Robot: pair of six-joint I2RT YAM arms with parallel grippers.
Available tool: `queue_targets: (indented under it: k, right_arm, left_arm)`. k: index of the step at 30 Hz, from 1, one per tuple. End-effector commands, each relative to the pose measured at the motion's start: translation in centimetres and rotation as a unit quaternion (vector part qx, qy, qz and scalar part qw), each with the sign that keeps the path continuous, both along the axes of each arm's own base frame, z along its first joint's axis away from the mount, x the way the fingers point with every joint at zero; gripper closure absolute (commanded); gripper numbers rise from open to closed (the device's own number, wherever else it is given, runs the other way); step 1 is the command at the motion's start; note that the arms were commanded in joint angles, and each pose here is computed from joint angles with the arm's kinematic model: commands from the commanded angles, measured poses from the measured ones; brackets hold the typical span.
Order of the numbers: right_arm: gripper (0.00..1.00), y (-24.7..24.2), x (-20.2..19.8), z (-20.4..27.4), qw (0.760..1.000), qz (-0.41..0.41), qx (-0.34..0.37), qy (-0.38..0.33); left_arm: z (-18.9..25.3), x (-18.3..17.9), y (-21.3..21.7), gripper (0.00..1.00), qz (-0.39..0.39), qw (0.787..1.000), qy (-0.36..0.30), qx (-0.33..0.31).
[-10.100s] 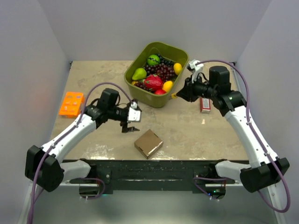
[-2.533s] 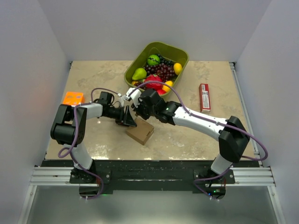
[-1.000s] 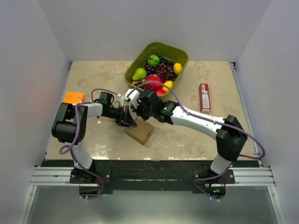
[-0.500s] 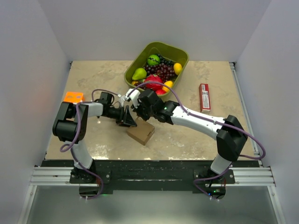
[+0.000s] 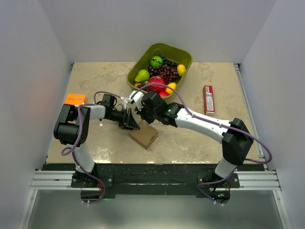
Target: Unpack the express box
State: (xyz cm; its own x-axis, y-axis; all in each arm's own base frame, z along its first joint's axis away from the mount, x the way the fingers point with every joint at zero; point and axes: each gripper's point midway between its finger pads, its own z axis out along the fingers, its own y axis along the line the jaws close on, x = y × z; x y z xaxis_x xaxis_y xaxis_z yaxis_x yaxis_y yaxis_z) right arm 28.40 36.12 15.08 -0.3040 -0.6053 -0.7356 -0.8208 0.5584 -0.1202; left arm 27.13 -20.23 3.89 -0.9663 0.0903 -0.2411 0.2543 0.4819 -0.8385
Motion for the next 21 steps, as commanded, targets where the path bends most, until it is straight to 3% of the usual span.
queue_targets:
  k: [1,11,21]
  right_arm:
    - [1.0,-5.2,-3.6,-3.3,0.992,-0.032,-0.093,0.082]
    - [1.0,-4.5,-3.1,-3.8,0.991,-0.045,-0.089,0.088]
    - [1.0,-2.9,-1.3,-3.8,0.992,-0.045,-0.091,0.069]
  left_arm:
    - [-4.5,0.5,2.4,0.75,0.036,0.994,0.009,0.107]
    - [-3.1,0.9,1.3,1.0,0.05,0.996,0.024,0.071]
    - [-0.4,2.4,4.0,1.0,0.127,0.985,-0.018,0.112]
